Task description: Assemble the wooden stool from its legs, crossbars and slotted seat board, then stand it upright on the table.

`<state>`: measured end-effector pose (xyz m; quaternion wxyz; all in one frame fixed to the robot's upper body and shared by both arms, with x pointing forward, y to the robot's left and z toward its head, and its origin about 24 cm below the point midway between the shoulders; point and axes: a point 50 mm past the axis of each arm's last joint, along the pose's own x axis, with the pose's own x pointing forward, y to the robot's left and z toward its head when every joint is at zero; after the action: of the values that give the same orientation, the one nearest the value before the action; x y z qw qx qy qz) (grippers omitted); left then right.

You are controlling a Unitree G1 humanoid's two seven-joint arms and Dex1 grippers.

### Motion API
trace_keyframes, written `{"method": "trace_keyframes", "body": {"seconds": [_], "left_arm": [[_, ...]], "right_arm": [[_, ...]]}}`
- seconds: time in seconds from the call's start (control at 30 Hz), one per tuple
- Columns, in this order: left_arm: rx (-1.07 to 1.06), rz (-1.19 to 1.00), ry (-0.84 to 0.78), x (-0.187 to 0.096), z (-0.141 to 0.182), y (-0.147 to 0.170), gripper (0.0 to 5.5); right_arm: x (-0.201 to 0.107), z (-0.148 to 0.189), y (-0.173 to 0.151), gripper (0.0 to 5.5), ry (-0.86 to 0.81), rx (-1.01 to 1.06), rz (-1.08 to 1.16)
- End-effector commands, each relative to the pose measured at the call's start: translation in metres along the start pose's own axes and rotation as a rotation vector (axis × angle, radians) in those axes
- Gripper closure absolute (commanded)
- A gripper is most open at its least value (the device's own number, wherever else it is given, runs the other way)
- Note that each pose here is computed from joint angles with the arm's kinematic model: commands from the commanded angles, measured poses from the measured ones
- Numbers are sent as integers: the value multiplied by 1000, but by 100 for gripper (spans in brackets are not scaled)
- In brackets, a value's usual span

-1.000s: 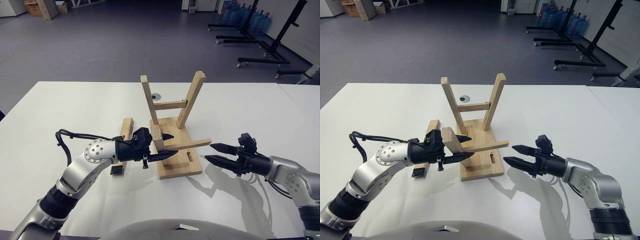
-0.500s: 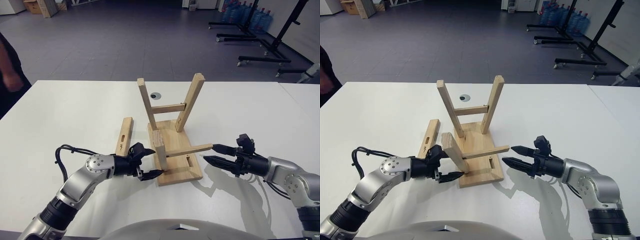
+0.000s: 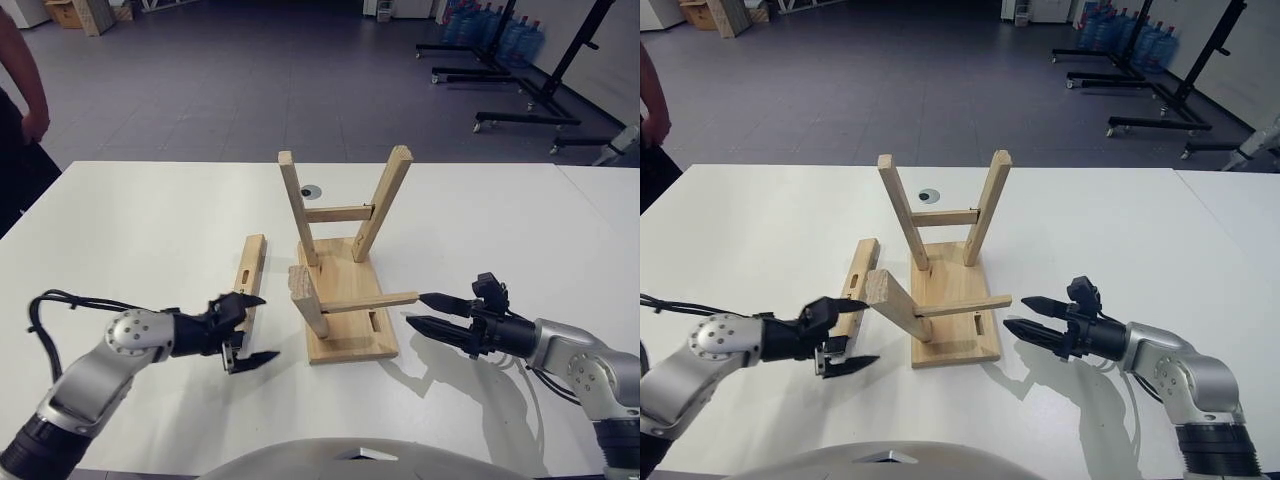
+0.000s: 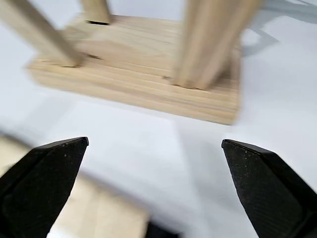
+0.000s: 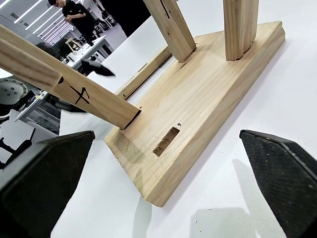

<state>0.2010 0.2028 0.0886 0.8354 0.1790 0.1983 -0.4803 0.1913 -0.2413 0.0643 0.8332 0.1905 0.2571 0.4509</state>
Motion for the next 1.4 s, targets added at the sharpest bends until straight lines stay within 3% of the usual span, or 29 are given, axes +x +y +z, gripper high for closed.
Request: {"method": "trace_keyframes", "body": {"seconds": [0.03,0.1,0.37,0.57,0.73,1.03,1.4], "left_arm": [[-104,355,-57,-34,20,41,57],[-156,457,-33,-36,25,44,57],[-531,680,0,0,46,23,57],[-577,780,240,26,12,-3,57],[-598,763,239,37,8,-12,57],[-688,780,319,64,-39,-16,57],[-720,777,445,56,-42,-32,221]], "right_arm": [[-3,1,1,10,-19,-15,-23],[-4,-1,2,10,-31,-11,-35],[-4,-5,4,10,-62,4,-61],[2,-7,6,10,-74,15,-56],[2,-6,5,10,-72,14,-53],[7,-5,2,10,-56,6,-36],[7,-3,1,10,-63,7,-46]]}}
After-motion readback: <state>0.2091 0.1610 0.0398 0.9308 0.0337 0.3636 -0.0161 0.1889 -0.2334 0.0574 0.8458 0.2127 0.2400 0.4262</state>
